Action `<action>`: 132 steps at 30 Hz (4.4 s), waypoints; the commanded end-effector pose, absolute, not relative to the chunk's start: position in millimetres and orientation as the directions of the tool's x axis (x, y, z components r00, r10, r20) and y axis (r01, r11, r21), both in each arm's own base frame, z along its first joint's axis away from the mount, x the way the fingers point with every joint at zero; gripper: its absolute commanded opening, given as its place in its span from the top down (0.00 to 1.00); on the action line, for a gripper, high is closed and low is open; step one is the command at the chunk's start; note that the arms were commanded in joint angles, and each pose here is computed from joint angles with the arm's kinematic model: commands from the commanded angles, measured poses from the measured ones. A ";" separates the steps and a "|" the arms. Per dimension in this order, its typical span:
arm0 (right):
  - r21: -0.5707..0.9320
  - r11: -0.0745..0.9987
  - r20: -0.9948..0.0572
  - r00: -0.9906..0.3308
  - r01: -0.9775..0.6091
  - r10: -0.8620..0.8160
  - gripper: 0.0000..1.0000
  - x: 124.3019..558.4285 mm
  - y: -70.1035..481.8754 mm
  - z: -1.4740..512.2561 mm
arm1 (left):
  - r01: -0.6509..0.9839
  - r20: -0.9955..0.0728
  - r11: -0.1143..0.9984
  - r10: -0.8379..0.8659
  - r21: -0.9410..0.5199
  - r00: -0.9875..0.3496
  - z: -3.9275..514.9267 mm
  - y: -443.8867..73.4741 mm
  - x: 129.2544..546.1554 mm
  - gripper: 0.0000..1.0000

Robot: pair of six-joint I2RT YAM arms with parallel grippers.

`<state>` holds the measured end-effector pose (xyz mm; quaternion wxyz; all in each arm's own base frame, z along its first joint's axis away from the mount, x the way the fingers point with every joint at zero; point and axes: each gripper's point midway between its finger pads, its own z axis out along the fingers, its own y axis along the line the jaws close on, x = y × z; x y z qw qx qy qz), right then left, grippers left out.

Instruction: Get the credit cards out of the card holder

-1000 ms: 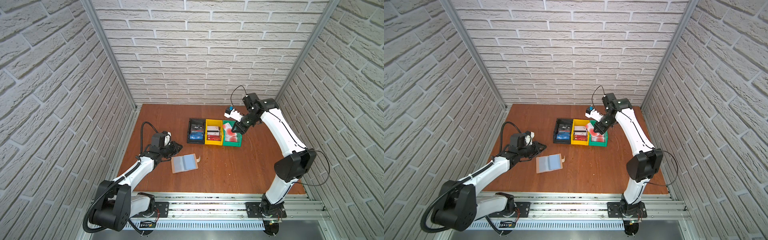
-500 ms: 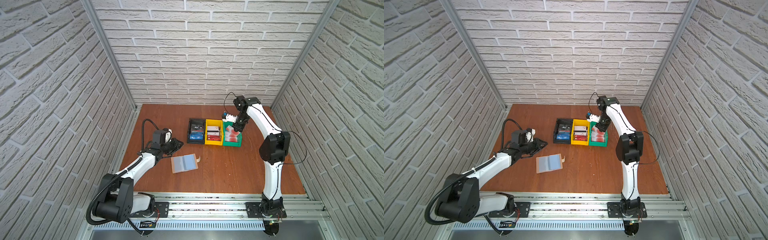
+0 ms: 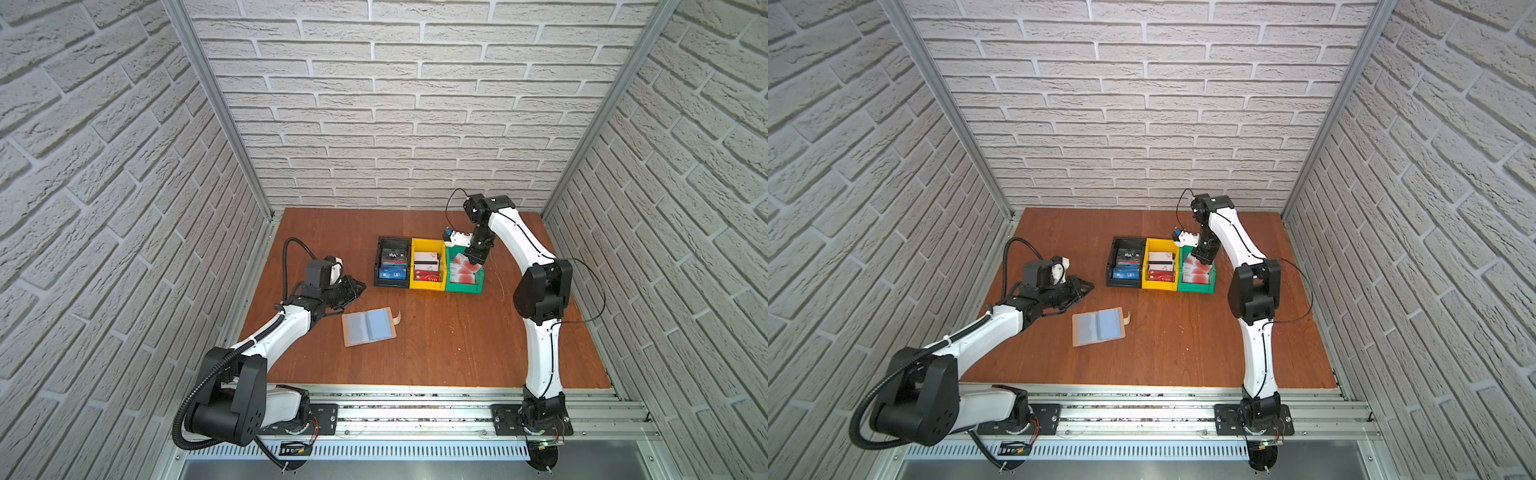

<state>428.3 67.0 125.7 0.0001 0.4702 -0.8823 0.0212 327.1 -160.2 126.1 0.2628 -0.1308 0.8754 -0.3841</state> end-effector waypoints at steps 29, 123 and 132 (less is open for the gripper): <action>-0.048 0.614 0.075 -0.615 -0.788 -0.785 0.73 439.3 77.3 75.0 | -0.028 -0.375 0.679 -0.439 -0.733 -0.817 121.0 -152.5 327.4 0.80; 0.070 0.964 -0.922 -0.386 -0.257 -0.036 0.62 384.0 39.0 97.7 | -0.206 -0.952 0.978 -0.057 0.007 -0.299 91.3 58.0 384.5 0.27; 0.074 0.965 -0.920 -0.390 -0.251 -0.031 0.53 385.3 37.9 97.4 | -0.179 -0.946 0.983 -0.025 0.035 -0.323 89.8 51.2 391.5 0.02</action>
